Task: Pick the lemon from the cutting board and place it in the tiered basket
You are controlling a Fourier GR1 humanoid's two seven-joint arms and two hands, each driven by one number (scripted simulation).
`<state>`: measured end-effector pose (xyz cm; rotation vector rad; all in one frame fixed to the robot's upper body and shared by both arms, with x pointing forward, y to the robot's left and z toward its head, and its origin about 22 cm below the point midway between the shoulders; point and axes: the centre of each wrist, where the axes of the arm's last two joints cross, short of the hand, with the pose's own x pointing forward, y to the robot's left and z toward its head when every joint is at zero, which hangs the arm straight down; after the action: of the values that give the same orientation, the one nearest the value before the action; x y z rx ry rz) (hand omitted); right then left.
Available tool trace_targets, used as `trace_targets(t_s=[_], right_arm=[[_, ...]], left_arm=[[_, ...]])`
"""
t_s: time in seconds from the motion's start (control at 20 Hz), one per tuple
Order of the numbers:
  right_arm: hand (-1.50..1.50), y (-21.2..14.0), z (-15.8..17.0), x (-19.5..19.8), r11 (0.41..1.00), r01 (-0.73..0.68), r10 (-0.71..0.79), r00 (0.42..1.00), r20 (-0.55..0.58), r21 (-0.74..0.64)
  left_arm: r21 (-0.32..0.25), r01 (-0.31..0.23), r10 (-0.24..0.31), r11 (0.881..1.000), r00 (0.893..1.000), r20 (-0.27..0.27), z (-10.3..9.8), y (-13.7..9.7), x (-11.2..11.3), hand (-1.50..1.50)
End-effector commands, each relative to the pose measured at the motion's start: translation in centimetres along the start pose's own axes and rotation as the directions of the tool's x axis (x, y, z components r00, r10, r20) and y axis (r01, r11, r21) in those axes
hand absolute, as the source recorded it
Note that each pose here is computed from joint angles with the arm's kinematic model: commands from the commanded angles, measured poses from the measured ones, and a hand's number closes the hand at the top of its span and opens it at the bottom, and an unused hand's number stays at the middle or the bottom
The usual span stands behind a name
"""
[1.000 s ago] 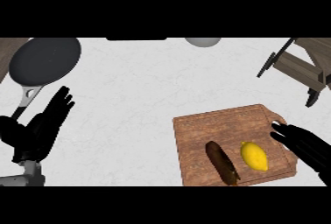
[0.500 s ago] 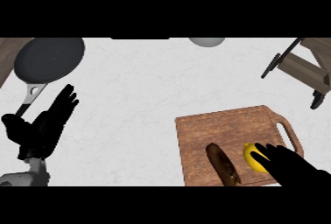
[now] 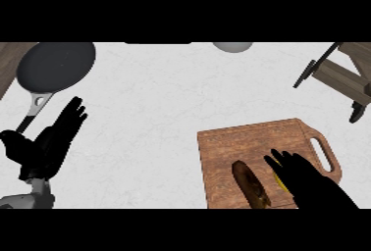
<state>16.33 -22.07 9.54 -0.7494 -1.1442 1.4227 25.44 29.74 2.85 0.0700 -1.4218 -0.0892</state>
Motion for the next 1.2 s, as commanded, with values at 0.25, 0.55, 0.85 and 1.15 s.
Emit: trace_targets(t_s=[0.25, 0.55, 0.85, 1.15], right_arm=[[-1.5, 4.0, -3.2, -2.5, 0.999, -0.035, 0.034, 0.999, -0.03, -0.038], [-1.5, 3.0, -4.0, -5.5, 0.99, -0.068, 0.064, 0.997, -0.034, -0.123], [-1.5, 4.6, -4.6, -4.1, 0.993, -0.117, 0.115, 0.991, -0.064, -0.022], [1.5, 6.4, -4.5, -5.9, 0.979, -0.187, 0.189, 0.982, -0.016, 0.084]], left_arm=[[0.013, 0.009, -0.009, 1.0, 1.0, -0.003, 1.0, -0.7, -0.5, 0.0], [0.012, -0.003, 0.003, 1.0, 1.0, -0.018, -0.3, -1.1, -0.5, 0.0], [-0.006, 0.004, -0.004, 1.0, 1.0, 0.004, 0.6, -1.4, 1.9, 0.0], [-0.001, 0.008, -0.008, 1.0, 1.0, 0.001, 0.9, -0.8, 0.0, 0.0]])
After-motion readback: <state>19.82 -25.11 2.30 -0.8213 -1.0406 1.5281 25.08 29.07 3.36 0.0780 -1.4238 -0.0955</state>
